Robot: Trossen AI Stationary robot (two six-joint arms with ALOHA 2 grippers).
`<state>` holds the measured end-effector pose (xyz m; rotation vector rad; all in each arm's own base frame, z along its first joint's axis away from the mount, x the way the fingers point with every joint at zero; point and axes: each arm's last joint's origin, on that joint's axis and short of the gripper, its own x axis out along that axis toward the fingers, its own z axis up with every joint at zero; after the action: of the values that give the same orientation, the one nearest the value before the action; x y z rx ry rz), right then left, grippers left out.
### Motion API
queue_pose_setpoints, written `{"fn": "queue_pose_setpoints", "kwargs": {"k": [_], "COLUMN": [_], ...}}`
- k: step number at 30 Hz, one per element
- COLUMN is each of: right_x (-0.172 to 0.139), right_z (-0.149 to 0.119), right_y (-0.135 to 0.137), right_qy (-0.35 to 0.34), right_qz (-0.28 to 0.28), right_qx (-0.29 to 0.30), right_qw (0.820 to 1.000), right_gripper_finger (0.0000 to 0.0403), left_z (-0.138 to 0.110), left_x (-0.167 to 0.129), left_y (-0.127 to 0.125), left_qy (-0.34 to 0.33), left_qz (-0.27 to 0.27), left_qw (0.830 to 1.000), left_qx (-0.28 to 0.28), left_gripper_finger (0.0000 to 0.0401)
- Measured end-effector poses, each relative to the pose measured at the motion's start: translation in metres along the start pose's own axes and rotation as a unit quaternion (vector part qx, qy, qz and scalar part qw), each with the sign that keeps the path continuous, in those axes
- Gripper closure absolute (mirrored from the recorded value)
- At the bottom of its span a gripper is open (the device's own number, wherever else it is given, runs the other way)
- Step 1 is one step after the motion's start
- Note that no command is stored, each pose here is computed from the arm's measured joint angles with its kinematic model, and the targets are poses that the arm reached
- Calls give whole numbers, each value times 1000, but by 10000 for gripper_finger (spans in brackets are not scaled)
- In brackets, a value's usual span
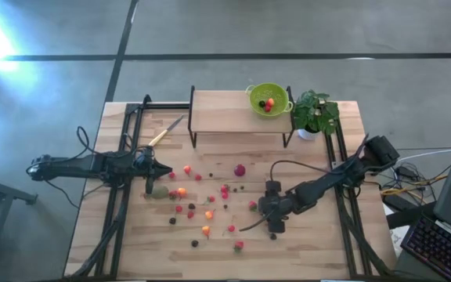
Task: Build produce basket
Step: Put the blackberry into the green basket
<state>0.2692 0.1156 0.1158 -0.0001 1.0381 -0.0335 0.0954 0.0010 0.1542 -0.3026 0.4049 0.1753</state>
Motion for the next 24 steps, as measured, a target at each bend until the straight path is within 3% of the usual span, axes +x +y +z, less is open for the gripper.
{"fn": "queue_pose_setpoints", "kwargs": {"k": [6, 15, 24], "right_x": [-2, -3, -19], "right_z": [2, 2, 2], "right_y": [0, 0, -5], "right_qy": [-10, -11, 0], "right_qz": [6, 7, -3], "right_qx": [3, 3, -1], "right_qw": [1000, 1000, 1000], "right_gripper_finger": [223, 319, 305], "left_z": [0, 0, 0], "left_x": [0, 0, 0], "left_y": [0, 0, 0], "left_qy": [0, 0, 0], "left_qz": [0, 0, 0], "left_qw": [1000, 1000, 1000], "left_qx": [0, 0, 0], "left_gripper_finger": [380, 380, 380]}}
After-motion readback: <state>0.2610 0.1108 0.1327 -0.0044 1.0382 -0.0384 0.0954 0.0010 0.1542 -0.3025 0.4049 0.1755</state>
